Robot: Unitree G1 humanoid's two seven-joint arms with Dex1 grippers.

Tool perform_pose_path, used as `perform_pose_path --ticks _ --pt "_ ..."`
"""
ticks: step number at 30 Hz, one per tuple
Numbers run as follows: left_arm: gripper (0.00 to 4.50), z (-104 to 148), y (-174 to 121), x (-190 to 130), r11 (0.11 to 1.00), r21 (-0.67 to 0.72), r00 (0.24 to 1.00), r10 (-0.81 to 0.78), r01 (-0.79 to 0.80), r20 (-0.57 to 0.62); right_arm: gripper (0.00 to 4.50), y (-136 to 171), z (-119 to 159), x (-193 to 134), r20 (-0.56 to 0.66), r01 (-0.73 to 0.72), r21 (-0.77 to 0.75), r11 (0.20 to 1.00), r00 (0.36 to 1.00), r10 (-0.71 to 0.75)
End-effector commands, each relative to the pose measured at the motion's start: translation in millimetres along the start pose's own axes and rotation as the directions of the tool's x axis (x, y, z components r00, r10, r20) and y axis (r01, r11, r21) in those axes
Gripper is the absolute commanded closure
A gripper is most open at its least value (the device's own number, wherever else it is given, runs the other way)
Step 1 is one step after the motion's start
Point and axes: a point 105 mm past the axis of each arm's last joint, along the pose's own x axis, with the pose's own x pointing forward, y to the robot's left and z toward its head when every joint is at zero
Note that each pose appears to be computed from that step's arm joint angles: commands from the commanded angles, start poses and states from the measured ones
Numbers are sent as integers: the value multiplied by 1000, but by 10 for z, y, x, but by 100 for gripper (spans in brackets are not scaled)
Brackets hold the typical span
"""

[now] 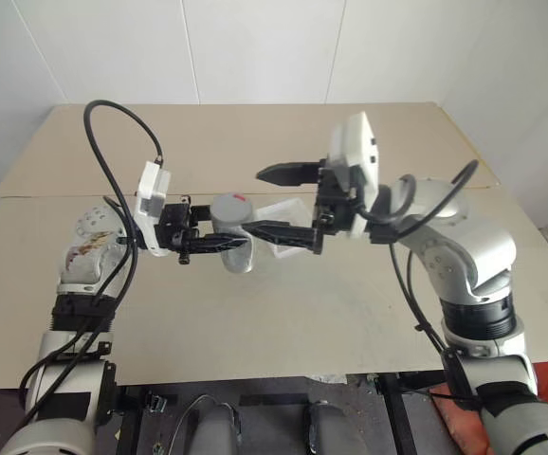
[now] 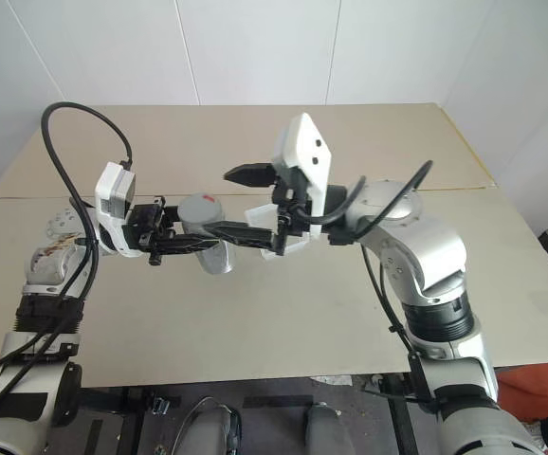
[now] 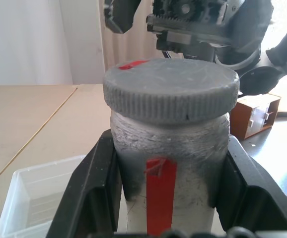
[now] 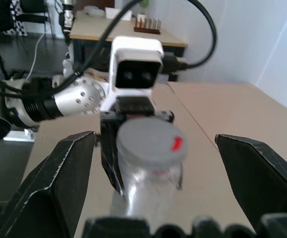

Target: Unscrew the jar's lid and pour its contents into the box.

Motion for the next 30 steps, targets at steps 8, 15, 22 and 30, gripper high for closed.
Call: perform_pose_path --ticks 8,15,22,30 --pt "242 135 -1 46 998 64 1000 -21 20 18 4 -136 30 423 -22 41 -40 998 999 -42" --pt "242 138 -9 17 998 68 1000 -13 13 13 4 -228 -24 434 -31 66 -22 998 997 -67" --pt "242 139 -14 -4 998 69 1000 -11 11 6 4 -304 -24 282 -33 104 -22 994 994 -105" --pt "242 138 -11 -4 998 67 1000 -19 19 2 4 -346 -76 73 -52 152 -19 988 987 -153"
